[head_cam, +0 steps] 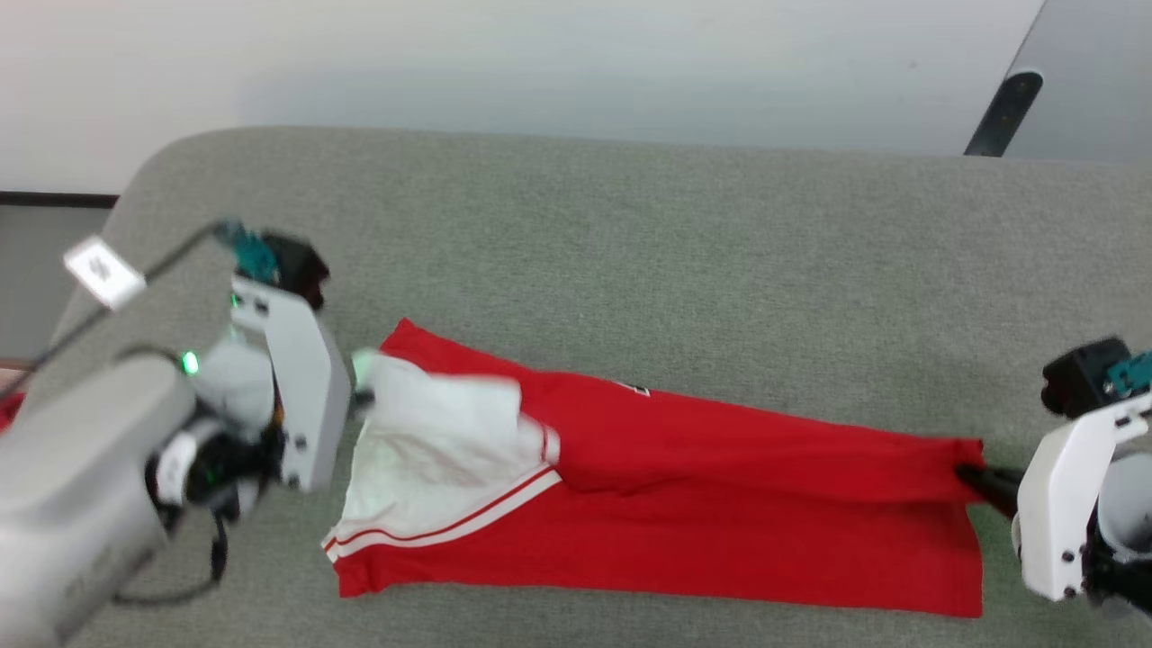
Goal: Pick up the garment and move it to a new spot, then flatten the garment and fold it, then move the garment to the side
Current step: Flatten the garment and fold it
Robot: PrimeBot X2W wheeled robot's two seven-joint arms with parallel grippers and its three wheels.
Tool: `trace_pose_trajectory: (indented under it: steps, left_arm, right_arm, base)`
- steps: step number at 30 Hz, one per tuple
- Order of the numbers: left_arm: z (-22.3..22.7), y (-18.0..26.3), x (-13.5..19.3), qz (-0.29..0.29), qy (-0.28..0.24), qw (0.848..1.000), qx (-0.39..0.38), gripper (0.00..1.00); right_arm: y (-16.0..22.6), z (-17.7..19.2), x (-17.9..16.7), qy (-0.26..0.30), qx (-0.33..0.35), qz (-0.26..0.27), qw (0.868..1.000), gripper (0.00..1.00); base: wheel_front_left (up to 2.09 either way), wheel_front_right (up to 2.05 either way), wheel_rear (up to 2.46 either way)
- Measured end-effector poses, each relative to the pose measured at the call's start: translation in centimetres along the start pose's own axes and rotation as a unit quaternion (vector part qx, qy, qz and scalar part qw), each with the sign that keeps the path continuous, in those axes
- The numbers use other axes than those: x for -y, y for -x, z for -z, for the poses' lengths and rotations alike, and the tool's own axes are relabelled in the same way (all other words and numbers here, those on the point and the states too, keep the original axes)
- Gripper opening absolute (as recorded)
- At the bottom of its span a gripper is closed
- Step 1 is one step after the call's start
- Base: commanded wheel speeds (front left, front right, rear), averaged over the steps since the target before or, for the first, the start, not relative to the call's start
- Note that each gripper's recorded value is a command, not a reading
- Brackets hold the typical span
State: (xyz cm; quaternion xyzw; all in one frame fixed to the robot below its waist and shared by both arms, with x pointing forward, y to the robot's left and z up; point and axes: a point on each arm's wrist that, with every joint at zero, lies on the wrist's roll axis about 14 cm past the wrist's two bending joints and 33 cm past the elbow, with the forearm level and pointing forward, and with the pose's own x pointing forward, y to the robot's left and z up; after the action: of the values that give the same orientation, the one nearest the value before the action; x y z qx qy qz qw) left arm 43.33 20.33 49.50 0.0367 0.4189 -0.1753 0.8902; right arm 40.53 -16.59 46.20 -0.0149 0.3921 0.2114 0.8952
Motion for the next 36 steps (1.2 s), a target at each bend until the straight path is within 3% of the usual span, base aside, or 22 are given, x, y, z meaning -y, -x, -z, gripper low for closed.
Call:
trace_pose_trajectory:
  steps: [5,6,7,8,9,10,12,13,20,24,30,36]
  left_arm:
    - [4.1,0.4,1.0,0.003,0.036,0.999,-0.034,0.00]
    - [4.6,0.2,1.1,0.004,0.044,0.998,-0.039,0.06]
    - [5.1,0.1,1.3,0.004,0.050,0.998,-0.043,0.22]
    - [5.6,-0.1,1.4,0.004,0.053,0.997,-0.050,0.48]
    - [6.0,-0.2,1.5,0.004,0.052,0.997,-0.056,0.96]
    - [6.1,-0.2,1.5,0.004,0.053,0.997,-0.056,1.00]
    - [5.9,-0.2,1.6,0.003,0.055,0.997,-0.052,1.00]
    - [5.9,0.0,1.4,-0.002,0.055,0.997,-0.053,1.00]
    - [5.3,1.8,1.5,-0.010,0.045,0.998,-0.038,1.00]
    - [5.0,3.2,1.8,-0.012,0.043,0.999,-0.008,1.00]
    - [3.4,5.8,1.8,-0.025,0.048,0.994,0.090,1.00]
    - [2.8,8.1,1.3,-0.043,0.065,0.977,0.200,1.00]
  right_arm:
    - [0.0,1.3,-1.2,-0.014,-0.009,-0.012,1.000,0.00]
    - [-0.1,1.5,-1.3,-0.014,-0.013,-0.012,1.000,0.00]
    - [-0.2,1.8,-1.4,-0.017,-0.016,-0.012,1.000,0.00]
    - [-0.2,2.0,-1.5,-0.020,-0.020,-0.013,1.000,0.00]
    - [-0.3,2.2,-1.4,-0.019,-0.023,-0.011,0.999,0.00]
    - [-0.3,2.3,-1.4,-0.019,-0.025,-0.009,0.999,0.22]
    - [-0.4,2.4,-1.4,-0.019,-0.029,-0.008,0.999,0.71]
    - [-0.3,2.4,-1.5,-0.017,-0.029,-0.007,0.999,1.00]
    - [1.2,1.3,-1.8,-0.003,-0.018,-0.005,1.000,1.00]
    - [2.8,-0.4,-2.0,0.010,0.023,0.001,1.000,1.00]
    - [5.3,-2.9,-3.1,0.027,0.124,0.005,0.992,1.00]
    - [6.9,-3.4,-3.0,0.022,0.209,0.027,0.977,1.00]
  base:
    - [0.00,0.00,0.00]
    - [0.00,0.00,0.00]
    - [0.00,0.00,0.00]
    - [0.00,0.00,0.00]
    - [0.00,0.00,0.00]
    - [0.00,0.00,0.00]
    - [0.00,0.00,0.00]
    - [0.00,0.00,0.00]
    - [0.00,0.00,0.00]
    - [0.00,0.00,0.00]
    - [0.00,0.00,0.00]
    - [0.00,0.00,0.00]
